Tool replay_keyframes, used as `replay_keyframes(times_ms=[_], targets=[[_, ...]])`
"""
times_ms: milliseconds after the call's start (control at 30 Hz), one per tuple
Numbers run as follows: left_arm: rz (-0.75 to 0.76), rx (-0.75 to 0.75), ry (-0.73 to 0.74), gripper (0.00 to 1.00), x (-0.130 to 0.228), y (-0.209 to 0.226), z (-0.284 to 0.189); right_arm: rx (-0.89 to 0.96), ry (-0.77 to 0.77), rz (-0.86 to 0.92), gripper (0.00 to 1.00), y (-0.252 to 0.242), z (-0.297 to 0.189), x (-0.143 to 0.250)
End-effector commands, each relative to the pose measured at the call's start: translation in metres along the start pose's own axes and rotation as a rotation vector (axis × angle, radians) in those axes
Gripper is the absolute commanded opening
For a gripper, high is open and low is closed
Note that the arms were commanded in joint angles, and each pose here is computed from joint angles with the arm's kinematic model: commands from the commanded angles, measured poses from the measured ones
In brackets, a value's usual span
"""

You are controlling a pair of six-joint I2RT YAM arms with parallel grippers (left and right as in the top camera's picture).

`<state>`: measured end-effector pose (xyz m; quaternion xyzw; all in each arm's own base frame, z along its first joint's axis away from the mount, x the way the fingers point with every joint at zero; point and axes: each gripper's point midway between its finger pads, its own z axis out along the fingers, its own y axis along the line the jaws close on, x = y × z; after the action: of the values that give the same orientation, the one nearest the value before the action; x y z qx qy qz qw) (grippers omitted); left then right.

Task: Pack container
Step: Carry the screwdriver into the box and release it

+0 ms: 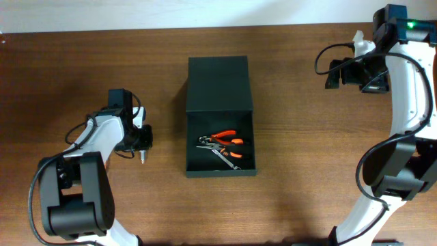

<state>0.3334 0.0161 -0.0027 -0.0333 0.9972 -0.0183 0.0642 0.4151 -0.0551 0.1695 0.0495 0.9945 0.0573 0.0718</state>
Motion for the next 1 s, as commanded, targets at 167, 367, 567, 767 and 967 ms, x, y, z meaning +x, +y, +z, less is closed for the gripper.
replay_keyframes(times_ms=[167, 367, 567, 767, 967], targets=[[0.030, 0.038, -0.094, 0.02, -0.044, -0.018, -0.090, -0.014, 0.004, 0.004, 0.99, 0.003, 0.002, 0.001], [0.463, 0.081, -0.346, 0.02, -0.061, -0.115, -0.209, -0.014, 0.004, 0.004, 0.99, 0.003, 0.002, 0.000], [1.052, 0.135, -0.356, 0.02, -0.009, -0.227, -0.209, -0.014, 0.007, 0.004, 0.99, 0.003, 0.002, 0.001], [1.247, 0.137, -0.160, 0.02, 0.017, -0.253, -0.138, -0.015, 0.019, -0.010, 0.99, 0.003, 0.002, 0.004], [1.225, 0.121, 0.096, 0.02, 0.026, -0.241, -0.047, -0.016, 0.030, -0.015, 0.99, 0.003, 0.002, 0.007]])
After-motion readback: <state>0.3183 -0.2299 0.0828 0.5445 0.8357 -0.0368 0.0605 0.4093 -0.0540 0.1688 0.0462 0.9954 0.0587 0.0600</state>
